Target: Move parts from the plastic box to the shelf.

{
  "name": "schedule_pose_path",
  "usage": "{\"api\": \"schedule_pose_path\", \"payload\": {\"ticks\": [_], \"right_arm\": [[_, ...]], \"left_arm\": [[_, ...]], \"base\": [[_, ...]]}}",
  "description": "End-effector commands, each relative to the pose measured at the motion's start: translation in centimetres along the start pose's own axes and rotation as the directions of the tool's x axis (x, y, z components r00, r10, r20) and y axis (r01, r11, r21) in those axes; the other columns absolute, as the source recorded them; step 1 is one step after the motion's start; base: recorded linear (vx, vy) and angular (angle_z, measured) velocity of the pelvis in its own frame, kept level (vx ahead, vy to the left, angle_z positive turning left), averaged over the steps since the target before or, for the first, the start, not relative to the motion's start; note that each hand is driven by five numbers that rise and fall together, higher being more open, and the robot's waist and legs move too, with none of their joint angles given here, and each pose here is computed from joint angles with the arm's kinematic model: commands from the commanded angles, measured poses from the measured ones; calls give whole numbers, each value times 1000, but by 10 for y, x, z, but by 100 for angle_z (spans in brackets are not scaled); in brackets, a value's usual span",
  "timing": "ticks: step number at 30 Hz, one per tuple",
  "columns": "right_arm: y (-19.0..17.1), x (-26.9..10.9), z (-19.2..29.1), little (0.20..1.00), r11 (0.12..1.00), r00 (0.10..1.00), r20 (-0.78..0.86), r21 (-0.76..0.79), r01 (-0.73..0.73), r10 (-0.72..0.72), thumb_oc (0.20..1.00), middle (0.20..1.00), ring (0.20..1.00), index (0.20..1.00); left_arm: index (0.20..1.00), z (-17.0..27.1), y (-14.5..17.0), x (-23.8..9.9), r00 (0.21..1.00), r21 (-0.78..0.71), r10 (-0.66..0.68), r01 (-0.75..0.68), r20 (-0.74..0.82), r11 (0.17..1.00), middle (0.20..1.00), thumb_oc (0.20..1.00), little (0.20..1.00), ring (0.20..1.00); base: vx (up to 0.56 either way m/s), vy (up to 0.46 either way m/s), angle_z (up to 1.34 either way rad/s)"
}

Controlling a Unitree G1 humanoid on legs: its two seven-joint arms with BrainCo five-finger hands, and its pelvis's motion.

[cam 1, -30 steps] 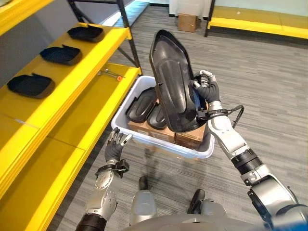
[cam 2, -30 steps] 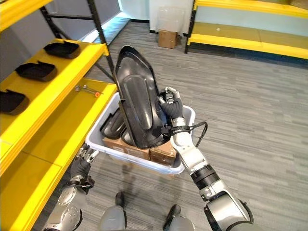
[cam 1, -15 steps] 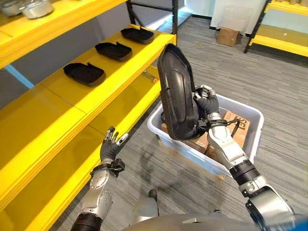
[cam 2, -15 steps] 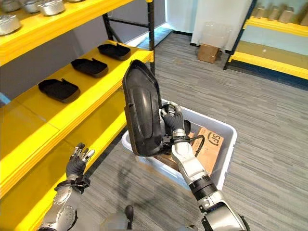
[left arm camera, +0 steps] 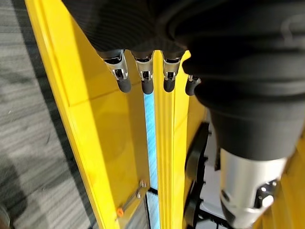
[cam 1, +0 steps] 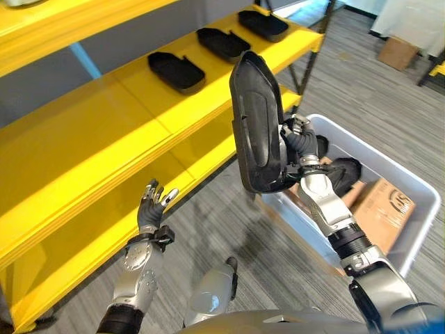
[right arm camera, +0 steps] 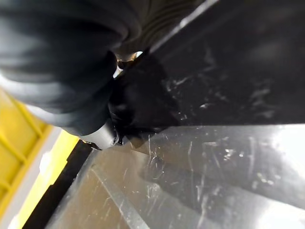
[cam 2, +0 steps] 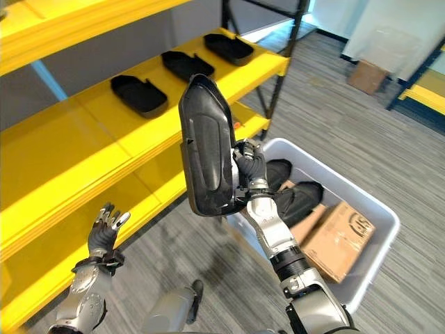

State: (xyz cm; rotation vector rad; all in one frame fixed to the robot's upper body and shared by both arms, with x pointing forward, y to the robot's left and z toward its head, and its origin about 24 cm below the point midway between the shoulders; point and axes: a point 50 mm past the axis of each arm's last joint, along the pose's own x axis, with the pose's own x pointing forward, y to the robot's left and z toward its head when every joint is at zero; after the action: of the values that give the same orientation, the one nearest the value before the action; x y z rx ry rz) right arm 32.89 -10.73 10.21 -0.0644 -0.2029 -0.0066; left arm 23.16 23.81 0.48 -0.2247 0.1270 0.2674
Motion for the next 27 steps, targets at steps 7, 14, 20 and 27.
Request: {"api": "schedule_pose_path", "payload": {"ticks": [7,14,20,27], "right_arm": [[2,18,45,200,990,982,189,136,-43,17,200,200,200,200],[-11,9,30,200,993,989,147,112,-34,17,200,200,200,200],[-28,1,19,200,994,993,115,105,13,-25,200,200,200,200],[-39,-6,16,200,991,992,106,125,48,-62,200,200,200,200]], "left_arm": [[1000,26,-26,5,979,64,-161,154,126,986,1000,1000,1000,1000],[1000,18,-22,0,985,36,-141,138,99,990,1000,1000,1000,1000],[1000,12,-21,-5,988,14,-132,131,79,991,1000,1000,1000,1000],[1000,9,-20,-11,993,-22,-95,97,68,995,1000,1000,1000,1000]], "base": [[153,-68,51],[173,-176,48],[216,-296,49],[143,-172,48]]}}
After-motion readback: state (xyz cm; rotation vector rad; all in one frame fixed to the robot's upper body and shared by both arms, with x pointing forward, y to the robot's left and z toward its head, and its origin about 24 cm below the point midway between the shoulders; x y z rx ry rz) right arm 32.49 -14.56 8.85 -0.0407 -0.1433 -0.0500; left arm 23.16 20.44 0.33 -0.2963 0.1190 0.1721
